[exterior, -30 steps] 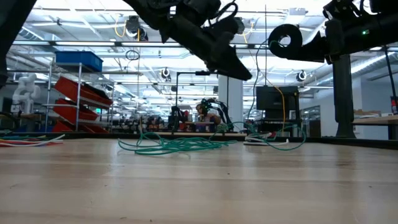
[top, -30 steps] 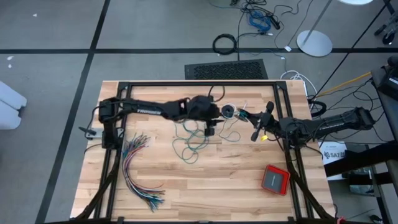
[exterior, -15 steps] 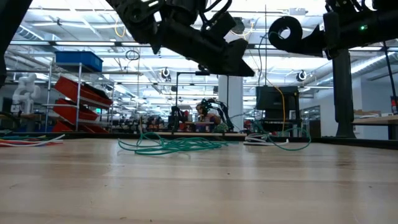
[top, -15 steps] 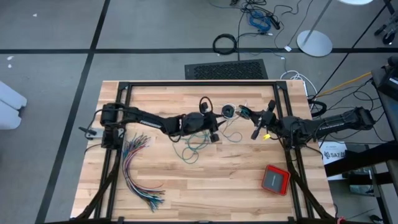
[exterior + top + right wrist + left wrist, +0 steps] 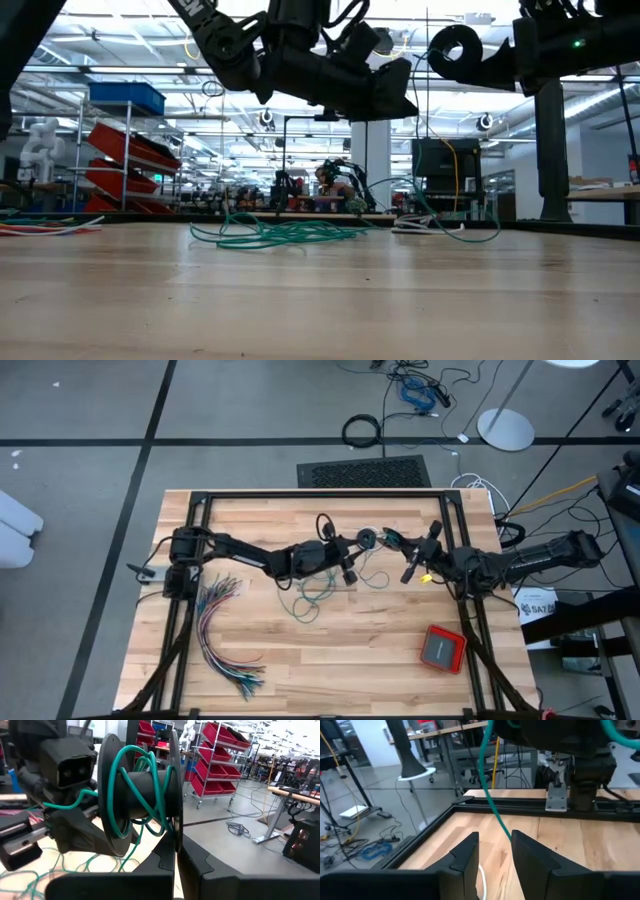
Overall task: Coil cords
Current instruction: Coil the green wire onto the spool
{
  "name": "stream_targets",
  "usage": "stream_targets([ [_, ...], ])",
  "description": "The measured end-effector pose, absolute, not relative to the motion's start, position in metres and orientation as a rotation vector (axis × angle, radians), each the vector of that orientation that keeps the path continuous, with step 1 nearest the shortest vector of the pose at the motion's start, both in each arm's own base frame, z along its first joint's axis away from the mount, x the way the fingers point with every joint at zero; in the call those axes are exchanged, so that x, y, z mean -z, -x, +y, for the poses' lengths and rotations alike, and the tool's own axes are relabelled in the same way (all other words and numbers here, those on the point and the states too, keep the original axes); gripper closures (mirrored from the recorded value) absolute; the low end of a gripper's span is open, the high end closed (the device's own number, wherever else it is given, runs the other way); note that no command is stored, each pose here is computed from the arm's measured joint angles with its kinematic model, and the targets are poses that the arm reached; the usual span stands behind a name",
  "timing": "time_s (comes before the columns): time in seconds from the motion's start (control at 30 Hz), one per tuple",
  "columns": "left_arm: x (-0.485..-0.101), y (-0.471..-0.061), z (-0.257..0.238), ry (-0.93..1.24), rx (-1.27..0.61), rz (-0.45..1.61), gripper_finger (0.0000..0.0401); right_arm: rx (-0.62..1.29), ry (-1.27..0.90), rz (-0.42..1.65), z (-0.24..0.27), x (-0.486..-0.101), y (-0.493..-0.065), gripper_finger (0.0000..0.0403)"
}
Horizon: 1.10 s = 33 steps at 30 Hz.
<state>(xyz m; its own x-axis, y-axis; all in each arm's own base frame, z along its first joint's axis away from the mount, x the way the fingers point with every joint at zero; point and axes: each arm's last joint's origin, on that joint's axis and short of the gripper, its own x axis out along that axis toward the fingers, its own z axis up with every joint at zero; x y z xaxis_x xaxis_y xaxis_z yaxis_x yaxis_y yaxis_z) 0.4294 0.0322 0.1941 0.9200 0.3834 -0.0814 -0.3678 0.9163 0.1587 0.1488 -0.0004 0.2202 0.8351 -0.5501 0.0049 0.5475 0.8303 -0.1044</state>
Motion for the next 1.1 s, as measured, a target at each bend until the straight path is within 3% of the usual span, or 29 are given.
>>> stream_targets([
  [0.27,-0.184,-0.433,0.036,-0.092,-0.312,0.116,0.0279,0.585,0.100,0.004,0.001,-0.219,-0.159,0.0403],
  [0.6,-0.183,-0.435,0.035,-0.087,-0.345,0.120,0.0279,0.615,0.109,0.026,-0.003,-0.212,-0.169,0.0403],
  [0.83,-0.173,-0.430,0.036,-0.153,-0.396,0.285,0.0279,0.617,0.111,0.032,-0.004,-0.211,-0.169,0.0403],
  [1.1,-0.187,-0.425,0.028,-0.197,-0.387,0.310,0.0279,0.616,0.116,0.044,-0.004,-0.210,-0.169,0.0403],
])
